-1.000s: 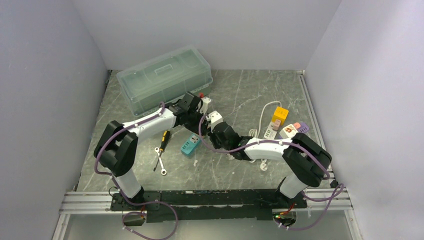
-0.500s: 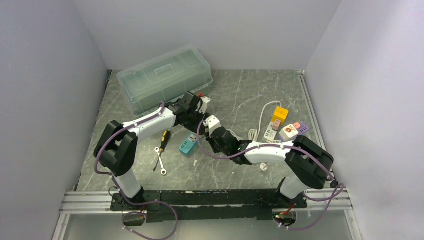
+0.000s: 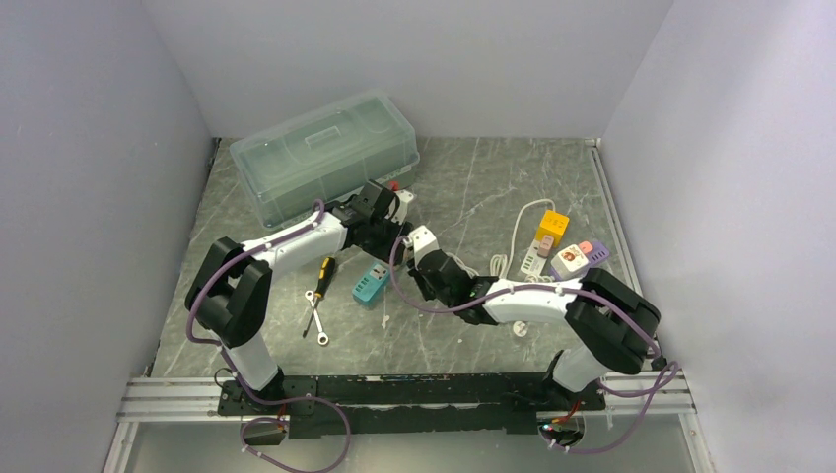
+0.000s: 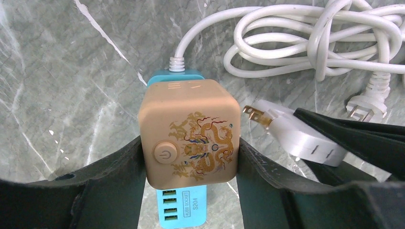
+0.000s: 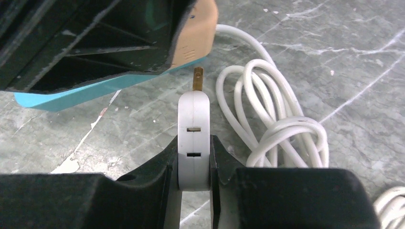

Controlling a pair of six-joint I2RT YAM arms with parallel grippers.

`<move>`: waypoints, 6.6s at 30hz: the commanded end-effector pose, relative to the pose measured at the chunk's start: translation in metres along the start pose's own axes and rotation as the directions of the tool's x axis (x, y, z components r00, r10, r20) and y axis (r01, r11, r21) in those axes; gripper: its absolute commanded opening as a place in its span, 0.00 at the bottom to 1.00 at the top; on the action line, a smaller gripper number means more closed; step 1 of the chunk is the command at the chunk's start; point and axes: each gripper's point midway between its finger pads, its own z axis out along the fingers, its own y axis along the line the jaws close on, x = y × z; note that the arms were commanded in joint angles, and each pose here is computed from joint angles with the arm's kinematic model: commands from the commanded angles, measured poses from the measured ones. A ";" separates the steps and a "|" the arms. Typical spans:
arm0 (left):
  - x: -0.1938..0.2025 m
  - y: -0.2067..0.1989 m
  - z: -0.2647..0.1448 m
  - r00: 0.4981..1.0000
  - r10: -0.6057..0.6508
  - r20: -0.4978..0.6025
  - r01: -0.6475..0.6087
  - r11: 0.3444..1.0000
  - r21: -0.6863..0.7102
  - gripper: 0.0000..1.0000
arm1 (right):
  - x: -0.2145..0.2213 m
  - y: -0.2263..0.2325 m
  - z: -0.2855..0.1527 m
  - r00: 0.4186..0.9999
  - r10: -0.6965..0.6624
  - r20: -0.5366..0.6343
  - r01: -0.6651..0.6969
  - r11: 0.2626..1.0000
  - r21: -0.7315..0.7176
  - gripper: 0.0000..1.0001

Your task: Pull the plug off the socket

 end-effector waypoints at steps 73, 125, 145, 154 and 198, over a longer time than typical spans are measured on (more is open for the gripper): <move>-0.015 -0.038 -0.055 0.992 0.076 0.099 -0.092 0.982 0.163 1.00 | -0.100 -0.140 -0.026 0.930 0.349 0.115 -0.345 0.937 -0.055 0.95; -0.004 0.093 -0.130 0.912 -0.296 0.284 0.325 0.944 -0.059 1.00 | -0.060 0.047 0.037 0.971 -0.146 -0.190 0.109 0.976 -0.191 0.66; -0.005 0.088 -0.129 0.914 -0.291 0.281 0.312 0.950 -0.031 1.00 | -0.058 0.019 0.027 0.987 0.028 -0.159 -0.052 0.987 -0.151 0.33; -0.004 0.089 -0.128 0.916 -0.292 0.275 0.313 0.949 -0.033 1.00 | -0.061 0.018 0.023 0.996 -0.013 -0.093 0.011 1.000 -0.021 0.17; -0.003 0.089 -0.126 0.918 -0.295 0.266 0.314 0.949 -0.035 1.00 | -0.062 0.014 0.009 0.995 -0.093 -0.035 0.098 0.985 0.142 0.04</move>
